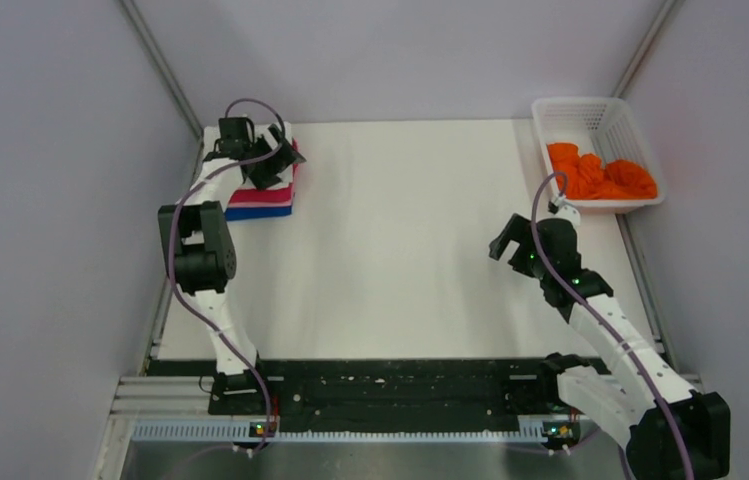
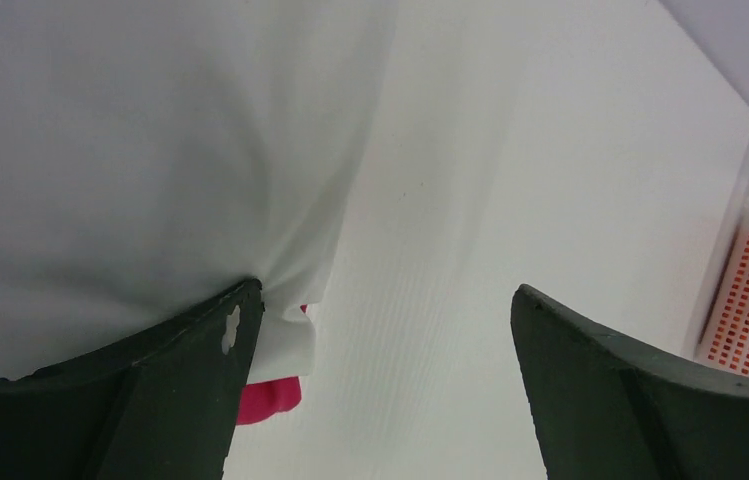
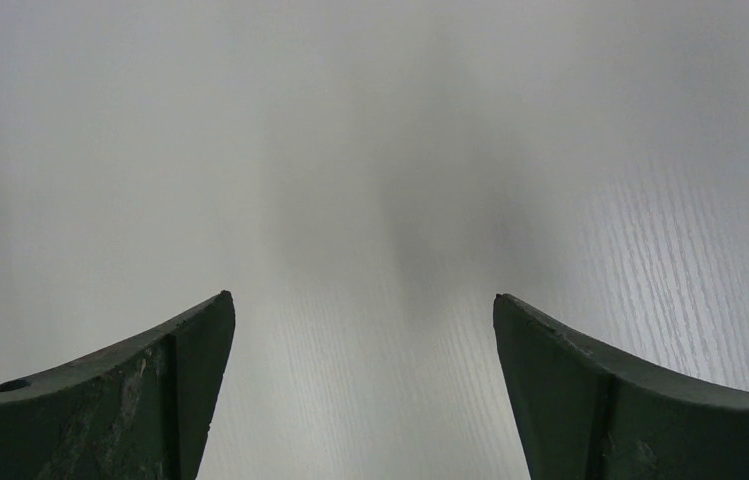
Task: Fold and stack the t-shirts
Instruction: Reset both arms
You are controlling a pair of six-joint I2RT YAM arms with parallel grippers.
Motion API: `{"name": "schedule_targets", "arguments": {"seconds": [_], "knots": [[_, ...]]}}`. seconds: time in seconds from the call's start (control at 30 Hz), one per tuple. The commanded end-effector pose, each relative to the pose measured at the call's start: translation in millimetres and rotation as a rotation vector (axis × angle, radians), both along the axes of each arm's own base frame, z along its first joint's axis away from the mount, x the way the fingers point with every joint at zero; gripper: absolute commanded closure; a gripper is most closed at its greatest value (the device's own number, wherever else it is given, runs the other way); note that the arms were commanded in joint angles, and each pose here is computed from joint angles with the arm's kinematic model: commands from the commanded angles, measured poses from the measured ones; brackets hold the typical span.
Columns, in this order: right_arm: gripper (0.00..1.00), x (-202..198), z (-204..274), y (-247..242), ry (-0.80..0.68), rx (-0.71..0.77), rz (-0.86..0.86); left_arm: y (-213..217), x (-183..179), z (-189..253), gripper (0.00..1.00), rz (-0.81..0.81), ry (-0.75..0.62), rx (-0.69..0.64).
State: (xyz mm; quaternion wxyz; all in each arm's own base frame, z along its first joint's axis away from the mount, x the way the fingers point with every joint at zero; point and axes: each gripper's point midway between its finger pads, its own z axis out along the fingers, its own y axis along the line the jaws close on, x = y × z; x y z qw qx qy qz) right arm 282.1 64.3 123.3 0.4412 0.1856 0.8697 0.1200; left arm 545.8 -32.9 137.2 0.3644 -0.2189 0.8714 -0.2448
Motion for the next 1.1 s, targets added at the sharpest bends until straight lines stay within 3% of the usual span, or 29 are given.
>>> {"name": "schedule_targets", "arguments": {"seconds": [0.0, 0.17, 0.37, 0.57, 0.8, 1.07], "knots": [[0.01, 1, 2, 1, -0.015, 0.013, 0.003, -15, -19, -12, 0.01, -0.031, 0.040, -0.065], [0.01, 2, 3, 3, -0.012, 0.017, 0.012, -10, -38, -14, 0.01, -0.005, 0.029, -0.034], [0.01, 2, 22, 6, -0.063, 0.037, 0.024, -15, -46, 66, 0.01, -0.049, -0.092, 0.004], [0.01, -9, 39, 4, -0.129, 0.048, 0.031, -20, -134, 141, 0.01, 0.008, -0.289, 0.124], [0.01, -27, 34, -2, -0.169, 0.032, 0.042, -51, -237, 72, 0.01, 0.007, -0.229, 0.092], [0.01, -40, 36, -7, -0.254, 0.033, 0.039, -29, -260, 50, 0.01, 0.106, -0.173, 0.195]]}}
